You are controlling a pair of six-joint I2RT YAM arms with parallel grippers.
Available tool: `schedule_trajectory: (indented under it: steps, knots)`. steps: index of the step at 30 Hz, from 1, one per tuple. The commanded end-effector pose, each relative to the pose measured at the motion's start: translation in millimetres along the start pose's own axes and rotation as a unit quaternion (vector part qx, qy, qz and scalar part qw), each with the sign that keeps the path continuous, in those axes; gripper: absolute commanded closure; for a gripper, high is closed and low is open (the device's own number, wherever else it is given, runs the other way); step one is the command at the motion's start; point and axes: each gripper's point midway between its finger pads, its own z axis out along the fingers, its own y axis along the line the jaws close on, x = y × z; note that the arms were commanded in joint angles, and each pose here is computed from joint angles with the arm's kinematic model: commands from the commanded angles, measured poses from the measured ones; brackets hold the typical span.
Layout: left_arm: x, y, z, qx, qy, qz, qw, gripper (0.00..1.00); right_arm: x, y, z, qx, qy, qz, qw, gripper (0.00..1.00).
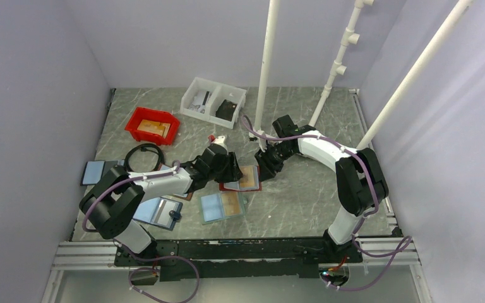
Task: Take the credit cards out of the card holder
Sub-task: Remove the credit card from the card holder.
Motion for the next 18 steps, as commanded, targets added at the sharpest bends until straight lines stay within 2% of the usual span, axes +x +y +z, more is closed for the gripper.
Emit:
schedule_trajectory:
  steps: [1,18]
  knots:
    - [-15.1,-12.2,-9.1,0.027,-0.024,0.001,0.999,0.48,-20.9,-2.7,-3.6,0.008,-0.023,-0.022,0.999,0.59]
    - [-17.2,-13.9,-10.5,0.036,-0.023,0.001,0.999,0.48,-21.6,-2.7,-2.1,0.011,-0.021,-0.023,0.999,0.59]
